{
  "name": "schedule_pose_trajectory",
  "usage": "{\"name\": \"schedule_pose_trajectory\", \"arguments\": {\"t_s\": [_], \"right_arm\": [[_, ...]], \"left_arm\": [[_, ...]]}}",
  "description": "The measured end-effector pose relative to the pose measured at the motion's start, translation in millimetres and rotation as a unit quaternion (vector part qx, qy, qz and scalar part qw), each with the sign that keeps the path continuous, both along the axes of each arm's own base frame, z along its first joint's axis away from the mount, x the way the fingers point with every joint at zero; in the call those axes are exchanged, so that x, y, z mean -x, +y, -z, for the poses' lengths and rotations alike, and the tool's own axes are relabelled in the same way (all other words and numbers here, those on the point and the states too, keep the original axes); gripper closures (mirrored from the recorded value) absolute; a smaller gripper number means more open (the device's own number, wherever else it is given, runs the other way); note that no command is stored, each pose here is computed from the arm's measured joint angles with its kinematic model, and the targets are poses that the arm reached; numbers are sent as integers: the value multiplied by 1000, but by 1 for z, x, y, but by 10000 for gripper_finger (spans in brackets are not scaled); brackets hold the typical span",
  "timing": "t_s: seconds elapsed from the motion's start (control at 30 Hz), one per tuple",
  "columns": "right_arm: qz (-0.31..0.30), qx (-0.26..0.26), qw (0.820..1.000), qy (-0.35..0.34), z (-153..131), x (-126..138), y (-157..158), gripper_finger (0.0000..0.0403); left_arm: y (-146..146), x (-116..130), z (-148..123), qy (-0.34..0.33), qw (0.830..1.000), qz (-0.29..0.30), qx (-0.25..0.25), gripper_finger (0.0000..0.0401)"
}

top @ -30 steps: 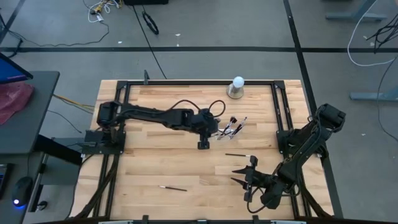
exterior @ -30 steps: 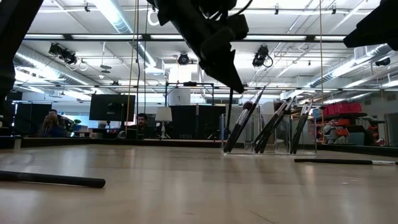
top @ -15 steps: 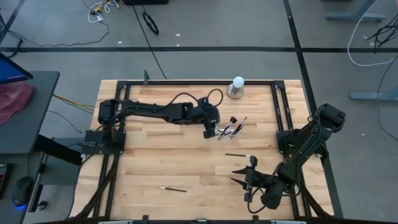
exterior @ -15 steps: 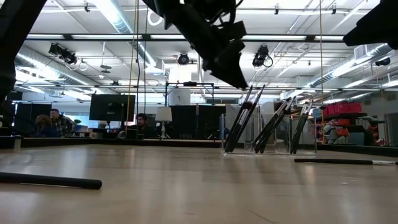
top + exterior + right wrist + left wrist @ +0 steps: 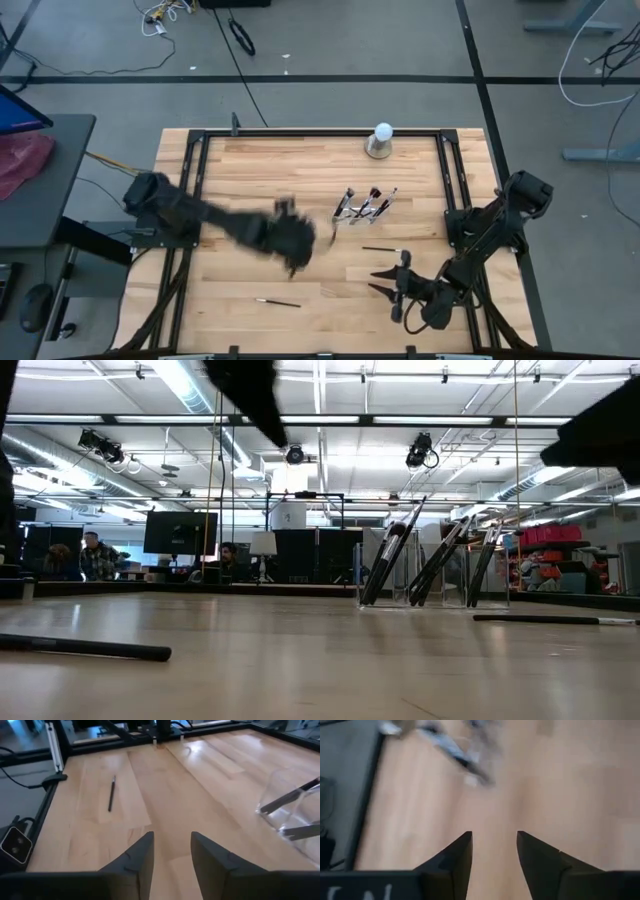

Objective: Put items in baskets/containers
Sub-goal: Put the black eyeshadow brush into the transparent organizer

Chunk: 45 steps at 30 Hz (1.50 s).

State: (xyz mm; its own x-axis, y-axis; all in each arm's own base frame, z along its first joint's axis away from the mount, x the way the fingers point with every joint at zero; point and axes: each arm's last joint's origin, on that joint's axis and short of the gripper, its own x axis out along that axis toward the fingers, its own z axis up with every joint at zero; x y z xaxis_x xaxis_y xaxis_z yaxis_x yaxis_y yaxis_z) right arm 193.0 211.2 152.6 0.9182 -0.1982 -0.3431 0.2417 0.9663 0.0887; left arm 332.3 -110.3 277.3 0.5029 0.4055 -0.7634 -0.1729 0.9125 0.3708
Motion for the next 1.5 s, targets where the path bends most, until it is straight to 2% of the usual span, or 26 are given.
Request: {"name": "schedule_pose_trajectory", "arguments": {"t_s": [0.17,0.23,0.33,0.43,0.63,0.73,0.83,1.0,1.17,1.5], "right_arm": [[-10,-20,999,-29,15,-3,0,274],[-14,-17,999,-31,18,-4,1,274],[-22,-6,999,-30,19,-6,1,274],[-24,13,999,-32,18,-9,0,274],[-68,29,997,-26,13,-23,-7,274],[-92,18,995,-25,12,-31,-11,274],[-99,5,995,-28,10,-36,-15,274],[-103,-9,994,-38,8,-40,-18,275],[-98,-13,994,-43,6,-43,-21,274],[-108,-13,992,-57,3,-45,-21,274]], "left_arm": [[-86,49,32,-43,998,48,23,251],[-110,68,50,-78,994,47,62,251],[-133,99,75,-128,985,33,111,241],[-145,126,101,-186,973,29,135,220],[-138,159,147,-226,958,40,171,166],[-128,167,162,-203,962,41,178,154],[-118,173,172,-190,968,44,160,158],[-109,179,182,-169,972,63,150,186],[-105,182,188,-170,969,88,154,224],[-106,180,213,-205,961,93,162,333]]}}
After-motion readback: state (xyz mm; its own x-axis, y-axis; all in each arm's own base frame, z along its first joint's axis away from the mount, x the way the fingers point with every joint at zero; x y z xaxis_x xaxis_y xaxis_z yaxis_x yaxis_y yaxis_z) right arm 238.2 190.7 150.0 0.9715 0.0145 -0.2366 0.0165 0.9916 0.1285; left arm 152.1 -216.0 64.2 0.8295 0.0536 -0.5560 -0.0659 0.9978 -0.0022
